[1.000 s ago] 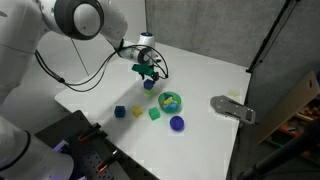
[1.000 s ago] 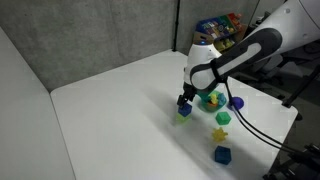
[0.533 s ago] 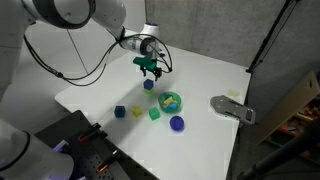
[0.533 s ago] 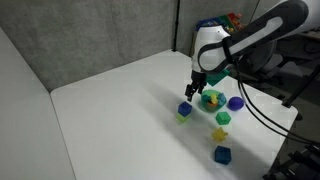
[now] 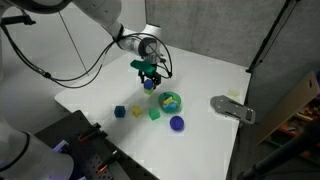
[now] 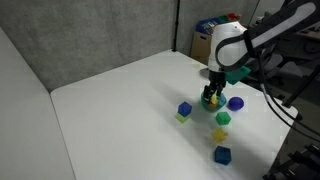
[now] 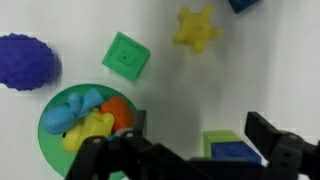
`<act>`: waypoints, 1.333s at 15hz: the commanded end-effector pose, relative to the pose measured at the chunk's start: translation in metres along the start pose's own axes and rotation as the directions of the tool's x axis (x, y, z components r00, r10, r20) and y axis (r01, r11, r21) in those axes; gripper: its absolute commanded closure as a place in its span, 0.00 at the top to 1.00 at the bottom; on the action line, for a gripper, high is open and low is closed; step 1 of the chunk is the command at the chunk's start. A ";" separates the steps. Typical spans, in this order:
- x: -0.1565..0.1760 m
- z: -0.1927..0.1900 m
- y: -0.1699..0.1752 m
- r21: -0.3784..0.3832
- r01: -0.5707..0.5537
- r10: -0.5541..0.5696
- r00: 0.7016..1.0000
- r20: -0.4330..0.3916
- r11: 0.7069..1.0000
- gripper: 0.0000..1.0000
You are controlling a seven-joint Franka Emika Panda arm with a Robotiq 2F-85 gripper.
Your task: Put the all the blocks into a stack on the left
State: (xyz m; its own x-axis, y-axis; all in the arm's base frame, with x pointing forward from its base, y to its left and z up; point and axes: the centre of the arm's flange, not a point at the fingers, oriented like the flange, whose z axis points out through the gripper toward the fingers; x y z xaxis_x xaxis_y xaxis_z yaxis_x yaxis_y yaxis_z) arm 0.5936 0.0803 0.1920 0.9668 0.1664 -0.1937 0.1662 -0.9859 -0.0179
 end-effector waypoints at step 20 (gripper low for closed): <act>-0.067 0.126 0.081 -0.032 -0.382 0.377 0.920 -0.108 0.924 1.00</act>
State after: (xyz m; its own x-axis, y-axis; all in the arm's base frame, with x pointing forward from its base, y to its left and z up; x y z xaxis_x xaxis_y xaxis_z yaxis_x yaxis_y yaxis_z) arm 0.5203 -0.0142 0.0900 0.9736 -0.1915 -0.1239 -0.1812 -0.9793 0.0900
